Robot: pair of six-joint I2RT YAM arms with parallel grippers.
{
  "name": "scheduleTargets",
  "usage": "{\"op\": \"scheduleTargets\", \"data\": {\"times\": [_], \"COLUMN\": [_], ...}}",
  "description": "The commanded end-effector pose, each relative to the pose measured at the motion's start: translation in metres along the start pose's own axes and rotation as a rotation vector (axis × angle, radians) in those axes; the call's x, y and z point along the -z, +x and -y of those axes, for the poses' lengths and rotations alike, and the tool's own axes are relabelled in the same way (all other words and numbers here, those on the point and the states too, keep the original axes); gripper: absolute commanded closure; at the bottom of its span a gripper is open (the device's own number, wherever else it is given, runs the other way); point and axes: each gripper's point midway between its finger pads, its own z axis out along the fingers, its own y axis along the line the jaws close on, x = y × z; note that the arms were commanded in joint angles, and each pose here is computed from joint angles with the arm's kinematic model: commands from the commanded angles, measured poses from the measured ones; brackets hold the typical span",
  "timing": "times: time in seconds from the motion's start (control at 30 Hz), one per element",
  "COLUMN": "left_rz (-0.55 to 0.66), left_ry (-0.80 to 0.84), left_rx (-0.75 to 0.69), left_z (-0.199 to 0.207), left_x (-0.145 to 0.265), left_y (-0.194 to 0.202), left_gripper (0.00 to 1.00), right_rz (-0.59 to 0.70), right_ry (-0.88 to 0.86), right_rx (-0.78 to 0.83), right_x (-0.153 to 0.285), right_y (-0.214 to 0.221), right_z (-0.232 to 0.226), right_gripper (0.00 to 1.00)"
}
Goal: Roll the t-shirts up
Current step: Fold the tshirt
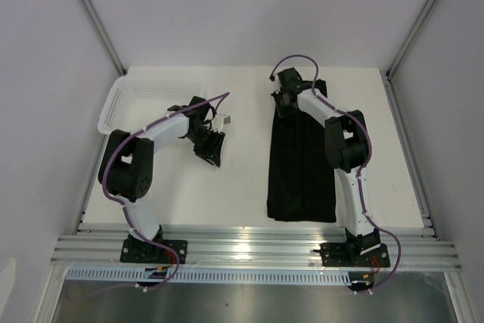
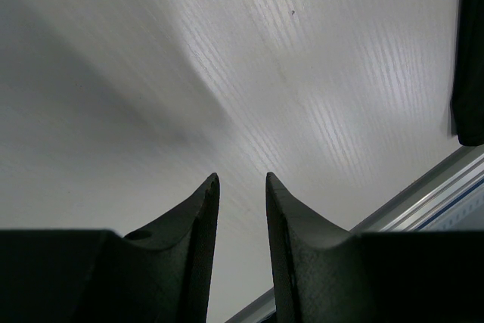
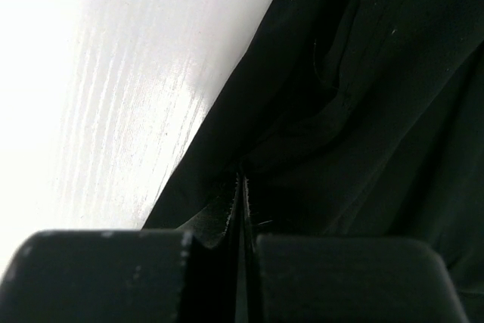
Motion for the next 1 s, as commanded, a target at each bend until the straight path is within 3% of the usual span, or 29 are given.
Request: {"op": "scheduleTargets", "data": {"times": [0.0, 0.27, 0.6, 0.77, 0.97], "left_rz": [0.020, 0.022, 0.019, 0.019, 0.019], "left_ry": [0.001, 0.002, 0.002, 0.007, 0.004], "left_rx": [-0.018, -0.019, -0.018, -0.018, -0.018], "left_z": [-0.002, -0.002, -0.002, -0.001, -0.001], "left_x": [0.004, 0.005, 0.005, 0.005, 0.006], "left_y": [-0.010, -0.010, -0.009, -0.010, -0.010], "left_gripper": [0.65, 0.65, 0.65, 0.65, 0.65], "right_rz": [0.022, 0.079, 0.079, 0.072, 0.175], "right_ry": [-0.044, -0.101, -0.140, -0.149, -0.170], "right_rx": [0.023, 0.046, -0.005, -0.044, -0.113], "right_x": [0.014, 0.037, 0.037, 0.034, 0.063], "right_y": [-0.010, -0.020, -0.007, -0.008, -0.042], "right_z": [-0.008, -0.017, -0.016, -0.010, 0.001], "right_gripper": [1.00, 1.00, 1.00, 0.66, 0.60]}}
